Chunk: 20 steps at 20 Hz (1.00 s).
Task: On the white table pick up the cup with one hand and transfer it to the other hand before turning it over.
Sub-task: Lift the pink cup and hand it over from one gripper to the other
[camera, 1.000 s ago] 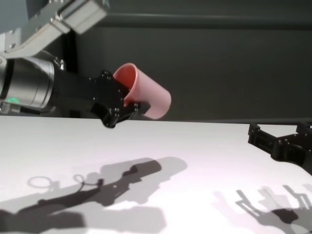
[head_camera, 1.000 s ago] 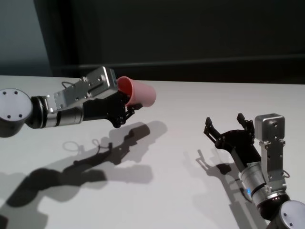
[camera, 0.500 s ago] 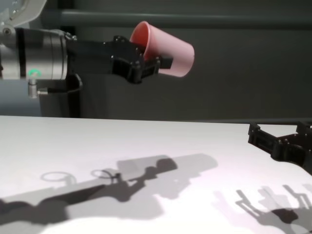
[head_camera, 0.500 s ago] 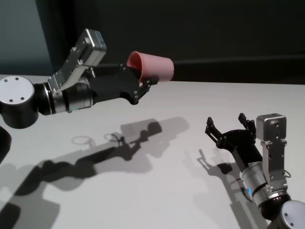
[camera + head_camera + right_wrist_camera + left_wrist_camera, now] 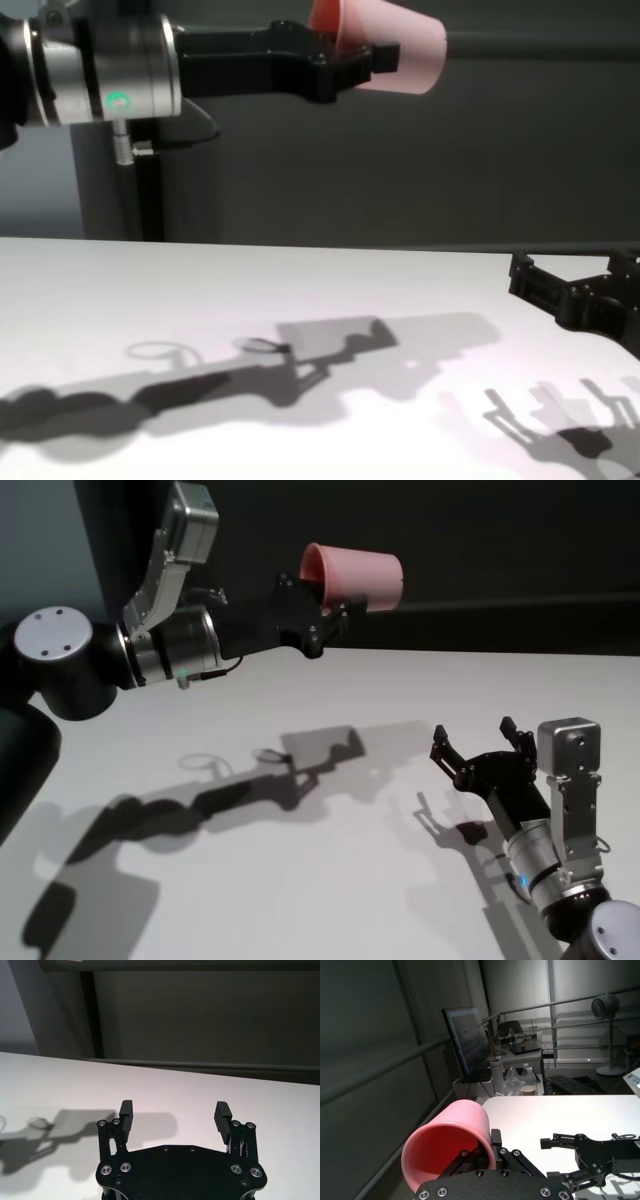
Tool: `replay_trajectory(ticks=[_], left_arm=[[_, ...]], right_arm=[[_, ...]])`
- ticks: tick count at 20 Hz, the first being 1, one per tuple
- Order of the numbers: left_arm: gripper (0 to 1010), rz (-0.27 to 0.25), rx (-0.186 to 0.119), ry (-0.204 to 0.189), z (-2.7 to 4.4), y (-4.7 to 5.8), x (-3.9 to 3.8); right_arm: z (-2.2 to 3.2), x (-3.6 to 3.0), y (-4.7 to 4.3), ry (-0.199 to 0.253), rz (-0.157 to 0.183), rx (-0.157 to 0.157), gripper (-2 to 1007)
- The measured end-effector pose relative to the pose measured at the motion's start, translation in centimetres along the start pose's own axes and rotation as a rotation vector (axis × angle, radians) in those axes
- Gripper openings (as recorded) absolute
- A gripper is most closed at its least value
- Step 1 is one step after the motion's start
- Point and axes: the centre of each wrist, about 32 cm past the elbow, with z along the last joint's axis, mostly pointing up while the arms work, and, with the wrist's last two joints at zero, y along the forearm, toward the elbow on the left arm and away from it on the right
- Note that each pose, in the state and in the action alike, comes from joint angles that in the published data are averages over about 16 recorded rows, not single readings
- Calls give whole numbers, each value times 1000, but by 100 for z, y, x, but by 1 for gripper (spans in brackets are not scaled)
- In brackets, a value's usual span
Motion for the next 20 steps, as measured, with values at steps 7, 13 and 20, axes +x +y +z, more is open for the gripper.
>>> replay_trajectory(ticks=[7, 13, 20], left_arm=[[48, -46, -54, 36, 40, -186, 37], [48, -72, -78, 50, 49, -306, 32], [48, -76, -110, 82, 10, -400, 2]], right_arm=[[0, 0, 0, 0, 0, 0, 1002], [0, 0, 0, 0, 0, 0, 1002], [0, 0, 0, 0, 0, 0, 1002]])
